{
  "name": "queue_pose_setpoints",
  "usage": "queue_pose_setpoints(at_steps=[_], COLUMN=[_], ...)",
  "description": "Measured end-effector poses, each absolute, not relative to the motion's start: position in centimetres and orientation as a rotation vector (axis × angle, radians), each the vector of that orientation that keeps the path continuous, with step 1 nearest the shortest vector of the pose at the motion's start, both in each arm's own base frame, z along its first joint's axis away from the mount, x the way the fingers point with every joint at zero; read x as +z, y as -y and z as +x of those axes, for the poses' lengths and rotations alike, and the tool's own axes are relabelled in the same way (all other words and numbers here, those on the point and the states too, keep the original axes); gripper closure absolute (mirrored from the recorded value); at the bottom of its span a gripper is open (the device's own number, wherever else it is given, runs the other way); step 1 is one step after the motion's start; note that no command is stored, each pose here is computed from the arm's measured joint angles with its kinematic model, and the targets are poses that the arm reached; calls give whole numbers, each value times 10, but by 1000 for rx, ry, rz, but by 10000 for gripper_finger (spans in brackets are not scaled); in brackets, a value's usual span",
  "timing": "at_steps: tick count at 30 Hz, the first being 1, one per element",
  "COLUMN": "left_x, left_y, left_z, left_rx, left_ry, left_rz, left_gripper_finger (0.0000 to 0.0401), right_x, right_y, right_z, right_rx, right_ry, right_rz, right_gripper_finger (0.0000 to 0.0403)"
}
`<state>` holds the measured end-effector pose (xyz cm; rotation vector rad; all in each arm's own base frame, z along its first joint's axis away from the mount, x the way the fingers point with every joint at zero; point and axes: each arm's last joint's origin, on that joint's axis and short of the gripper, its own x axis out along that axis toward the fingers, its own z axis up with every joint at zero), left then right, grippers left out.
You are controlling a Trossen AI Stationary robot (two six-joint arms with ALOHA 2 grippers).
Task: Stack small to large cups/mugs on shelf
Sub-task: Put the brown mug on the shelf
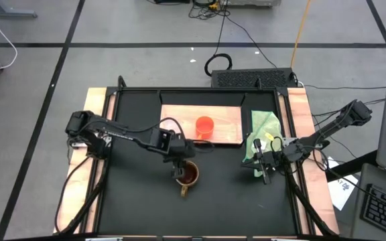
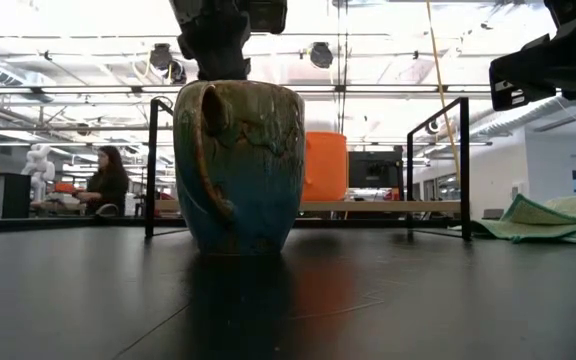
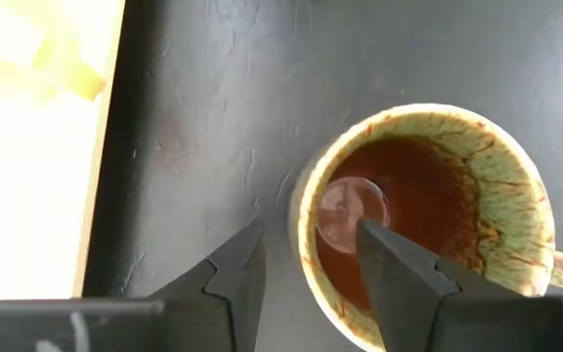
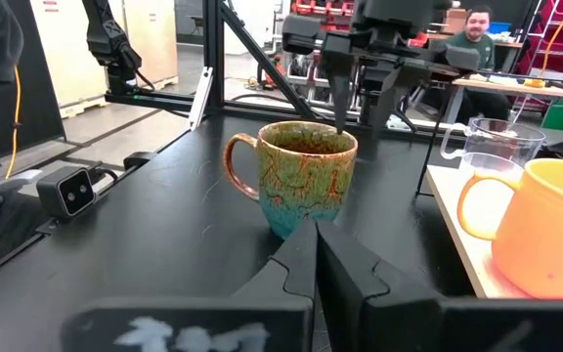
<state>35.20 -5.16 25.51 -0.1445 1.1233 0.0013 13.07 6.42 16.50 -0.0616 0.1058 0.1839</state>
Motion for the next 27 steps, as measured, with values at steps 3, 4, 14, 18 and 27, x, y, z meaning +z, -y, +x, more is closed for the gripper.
queue_pose_setpoints(at_steps=[3, 4, 14, 18, 27], left_x=[256, 255, 242, 239, 225], left_y=[45, 44, 44, 44, 45], left_z=[354, 354, 359, 360, 366], left_rx=[-28, -38, -92, -94, -115], left_ry=[-1118, -1116, -1163, -1177, -1207], left_rz=[-152, -153, -170, -165, -171], left_gripper_finger=[240, 240, 240, 240, 240], right_x=[165, 165, 163, 161, 161], right_y=[-64, -64, -65, -65, -65], right_z=[131, 131, 132, 132, 133], right_rx=[184, 184, 184, 184, 184], right_ry=[-106, -106, -123, -129, -137], right_rz=[-62, -61, -69, -72, -68], right_gripper_finger=[403, 403, 403, 403, 403])
